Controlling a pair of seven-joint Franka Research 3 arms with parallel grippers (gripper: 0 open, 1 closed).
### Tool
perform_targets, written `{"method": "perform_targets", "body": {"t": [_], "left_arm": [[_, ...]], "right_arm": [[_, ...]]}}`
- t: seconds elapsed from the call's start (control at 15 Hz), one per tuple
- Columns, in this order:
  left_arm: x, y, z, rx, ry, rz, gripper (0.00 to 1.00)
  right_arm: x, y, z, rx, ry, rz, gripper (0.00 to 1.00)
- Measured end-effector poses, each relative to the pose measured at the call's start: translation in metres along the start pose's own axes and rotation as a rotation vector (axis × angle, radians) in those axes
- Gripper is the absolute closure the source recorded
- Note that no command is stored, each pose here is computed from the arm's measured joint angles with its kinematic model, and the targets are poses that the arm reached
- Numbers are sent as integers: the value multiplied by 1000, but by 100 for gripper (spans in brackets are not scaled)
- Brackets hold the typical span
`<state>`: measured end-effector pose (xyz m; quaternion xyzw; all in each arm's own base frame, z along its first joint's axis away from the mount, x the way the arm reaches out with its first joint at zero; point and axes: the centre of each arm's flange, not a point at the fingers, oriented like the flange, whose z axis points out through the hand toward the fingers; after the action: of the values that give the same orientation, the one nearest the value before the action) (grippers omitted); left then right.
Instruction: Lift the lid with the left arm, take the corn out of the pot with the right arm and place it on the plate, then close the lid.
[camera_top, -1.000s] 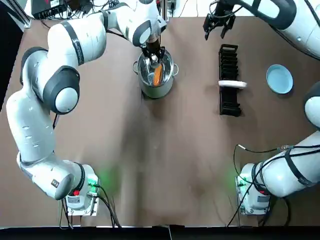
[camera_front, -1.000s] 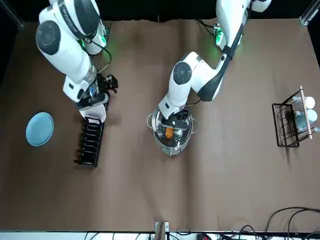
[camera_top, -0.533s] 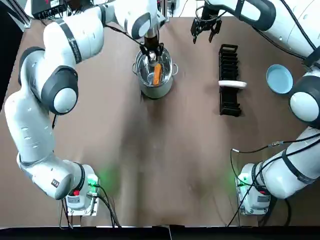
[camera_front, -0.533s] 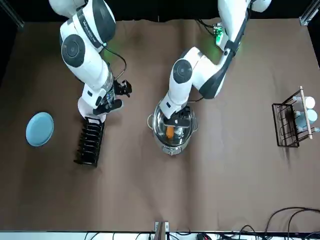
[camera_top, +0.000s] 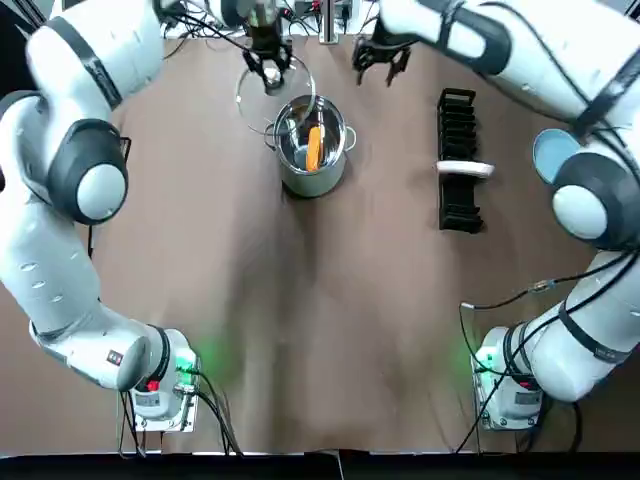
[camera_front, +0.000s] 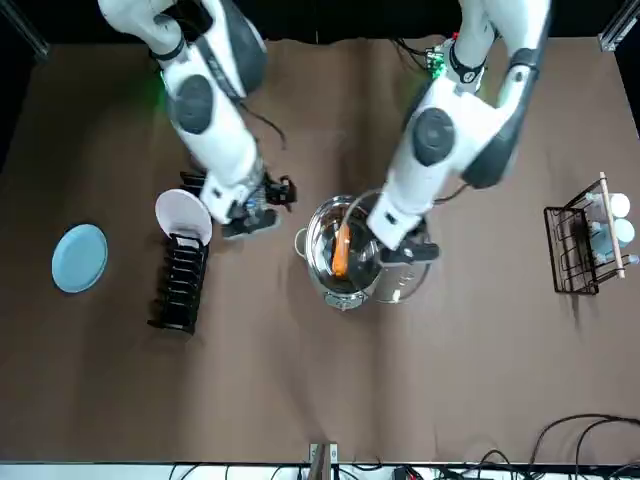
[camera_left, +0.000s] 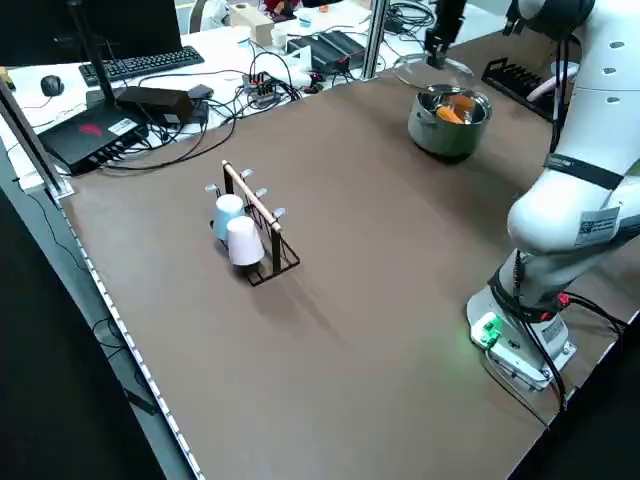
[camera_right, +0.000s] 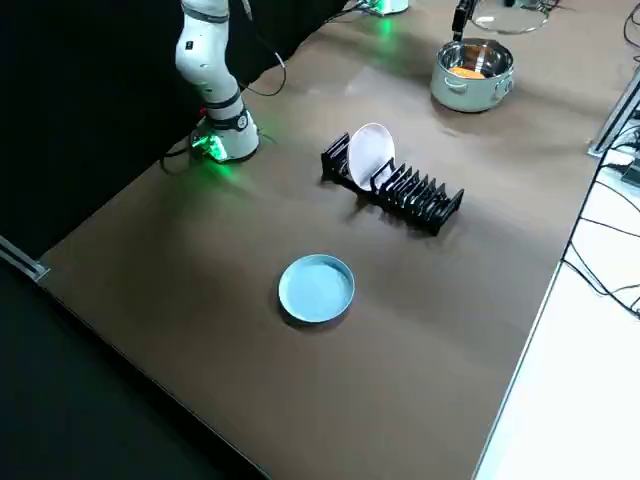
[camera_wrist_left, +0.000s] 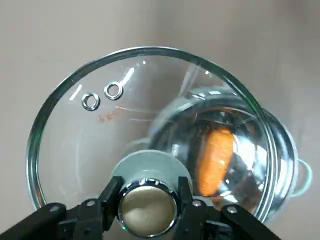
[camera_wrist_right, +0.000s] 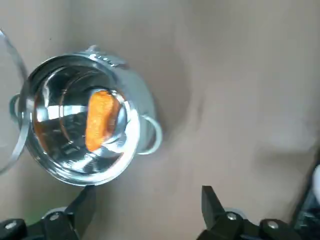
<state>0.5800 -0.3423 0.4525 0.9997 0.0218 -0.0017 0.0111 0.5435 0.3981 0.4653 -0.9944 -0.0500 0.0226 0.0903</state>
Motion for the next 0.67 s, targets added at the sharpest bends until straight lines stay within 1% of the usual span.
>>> {"method": "perform_targets", "body": {"t": [0.13,0.2,0.27,0.4,0.47,0.67], "left_arm": [[15,-44,-15,23,-26,31,49],[20,-67,-21,35,-46,55,49],[25,-91,-28,43,-64,83,49],[32,-133,-42,51,-93,138,49],[35,-151,-47,53,-105,158,49],[40,-190,-55,50,-126,201,49]], "right_arm": [[-4,-42,29,3,2,53,8],[-4,-63,42,11,14,86,8],[-4,-82,55,22,30,115,12],[-5,-111,80,39,64,136,15],[-7,-120,92,31,77,142,18],[-12,-138,132,-14,149,155,19]]}}
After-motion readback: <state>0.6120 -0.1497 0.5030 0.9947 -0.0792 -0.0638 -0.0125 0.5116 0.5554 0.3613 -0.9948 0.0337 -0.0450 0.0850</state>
